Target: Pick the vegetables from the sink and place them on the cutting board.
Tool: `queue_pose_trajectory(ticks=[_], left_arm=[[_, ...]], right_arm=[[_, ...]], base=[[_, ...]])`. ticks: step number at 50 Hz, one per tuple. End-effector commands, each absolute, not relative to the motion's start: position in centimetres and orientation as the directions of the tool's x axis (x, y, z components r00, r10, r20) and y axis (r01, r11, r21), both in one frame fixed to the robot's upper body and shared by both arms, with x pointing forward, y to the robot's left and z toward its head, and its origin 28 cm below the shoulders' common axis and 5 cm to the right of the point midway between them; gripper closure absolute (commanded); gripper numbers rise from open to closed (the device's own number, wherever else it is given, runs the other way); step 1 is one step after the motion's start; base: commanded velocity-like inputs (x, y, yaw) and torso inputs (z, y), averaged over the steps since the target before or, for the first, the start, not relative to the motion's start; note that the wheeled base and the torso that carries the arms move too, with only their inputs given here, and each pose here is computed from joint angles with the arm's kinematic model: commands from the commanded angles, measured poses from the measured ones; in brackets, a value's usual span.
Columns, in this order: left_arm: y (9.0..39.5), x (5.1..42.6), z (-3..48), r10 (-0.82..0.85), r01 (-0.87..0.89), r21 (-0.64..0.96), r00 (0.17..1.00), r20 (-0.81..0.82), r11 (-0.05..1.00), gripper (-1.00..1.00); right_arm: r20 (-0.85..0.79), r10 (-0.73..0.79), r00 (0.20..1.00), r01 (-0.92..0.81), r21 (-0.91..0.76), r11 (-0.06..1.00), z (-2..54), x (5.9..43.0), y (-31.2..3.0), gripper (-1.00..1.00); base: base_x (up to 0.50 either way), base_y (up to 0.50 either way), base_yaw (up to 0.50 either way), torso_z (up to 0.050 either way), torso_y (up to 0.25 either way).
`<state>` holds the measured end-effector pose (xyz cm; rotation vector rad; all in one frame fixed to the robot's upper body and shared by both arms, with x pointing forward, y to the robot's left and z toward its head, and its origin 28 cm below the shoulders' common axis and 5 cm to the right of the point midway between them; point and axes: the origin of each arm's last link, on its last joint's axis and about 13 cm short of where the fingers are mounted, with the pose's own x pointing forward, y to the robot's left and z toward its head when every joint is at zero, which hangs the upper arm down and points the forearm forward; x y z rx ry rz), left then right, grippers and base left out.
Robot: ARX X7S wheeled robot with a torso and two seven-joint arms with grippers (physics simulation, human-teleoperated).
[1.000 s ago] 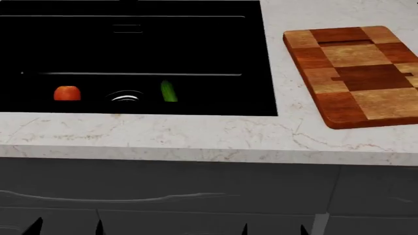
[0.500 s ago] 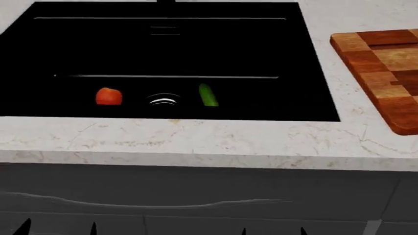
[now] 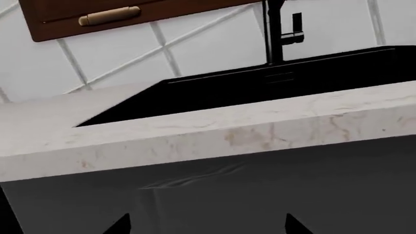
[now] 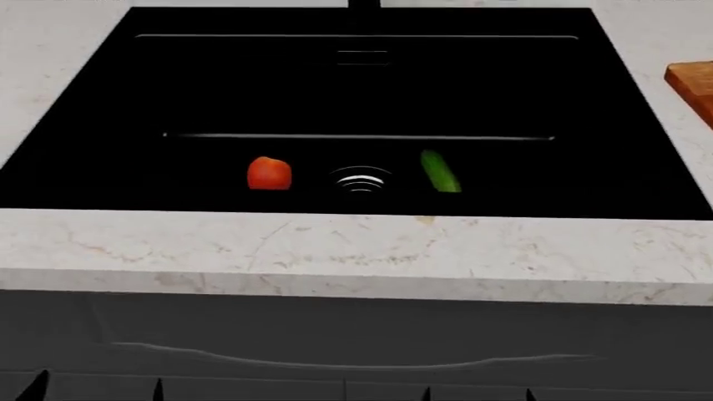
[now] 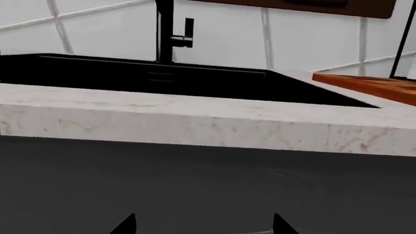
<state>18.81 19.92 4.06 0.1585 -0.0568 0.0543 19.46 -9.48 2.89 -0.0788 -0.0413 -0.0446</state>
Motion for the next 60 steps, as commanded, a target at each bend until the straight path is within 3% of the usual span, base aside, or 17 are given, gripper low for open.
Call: queue_pose_trajectory(ticks=[1, 5, 10, 24, 36, 40, 49, 60], left_arm=[[19.3, 18.9, 9.5, -0.03, 0.013, 0.201, 0.996, 0.083, 0.979, -1.0], [19.1, 20.8, 15.4, -0.043, -0.007, 0.207, 0.971, 0.234, 0.978, -1.0], [19.1, 22.6, 19.9, -0.045, -0.027, 0.223, 0.95, 0.308, 0.974, -1.0], [19.4, 29.1, 25.0, 0.037, -0.1, 0.243, 0.968, 0.25, 0.965, -1.0], [19.0, 37.1, 25.0, 0.056, -0.085, 0.333, 0.994, 0.096, 0.939, -1.0], [18.9, 38.4, 24.5, 0.056, -0.081, 0.348, 0.995, 0.083, 0.934, -1.0], [19.7, 39.3, 23.0, 0.087, -0.096, 0.333, 0.995, 0.043, 0.938, -1.0], [19.9, 38.6, 23.5, 0.083, -0.091, 0.332, 0.996, 0.038, 0.939, -1.0]], right_arm=[[0.117, -0.073, 0.99, 0.082, -0.073, 0.994, 8.0, 19.4, -10.3, -1.0], [0.198, -0.004, 0.98, 0.032, -0.139, 0.99, 15.2, 21.4, -10.6, -1.0], [0.242, 0.008, 0.97, 0.043, -0.204, 0.978, 20.2, 23.3, -10.9, -1.0], [0.189, -0.013, 0.982, 0.062, -0.255, 0.965, 27.0, 28.8, -13.1, -1.0], [-0.026, -0.062, 0.998, 0.056, -0.196, 0.979, 24.9, 39.1, -16.8, -1.0], [-0.063, -0.044, 0.997, 0.029, -0.222, 0.975, 24.3, 40.7, -17.0, -1.0], [-0.09, -0.009, 0.996, -0.014, -0.248, 0.969, 24.6, 41.9, -16.8, -1.0], [-0.119, -0.013, 0.993, -0.016, -0.235, 0.972, 24.0, 40.8, -16.6, -1.0]], base=[[0.0, 0.0, 0.0, 0.0, 0.0], [0.0, 0.0, 0.0, 0.0, 0.0], [0.0, 0.0, 0.0, 0.0, 0.0], [0.0, 0.0, 0.0, 0.0, 0.0], [0.0, 0.0, 0.0, 0.0, 0.0], [0.0, 0.0, 0.0, 0.0, 0.0], [0.41, 0.0, 0.0, 0.0, 0.0], [0.5, 0.0, 0.0, 0.0, 0.0]])
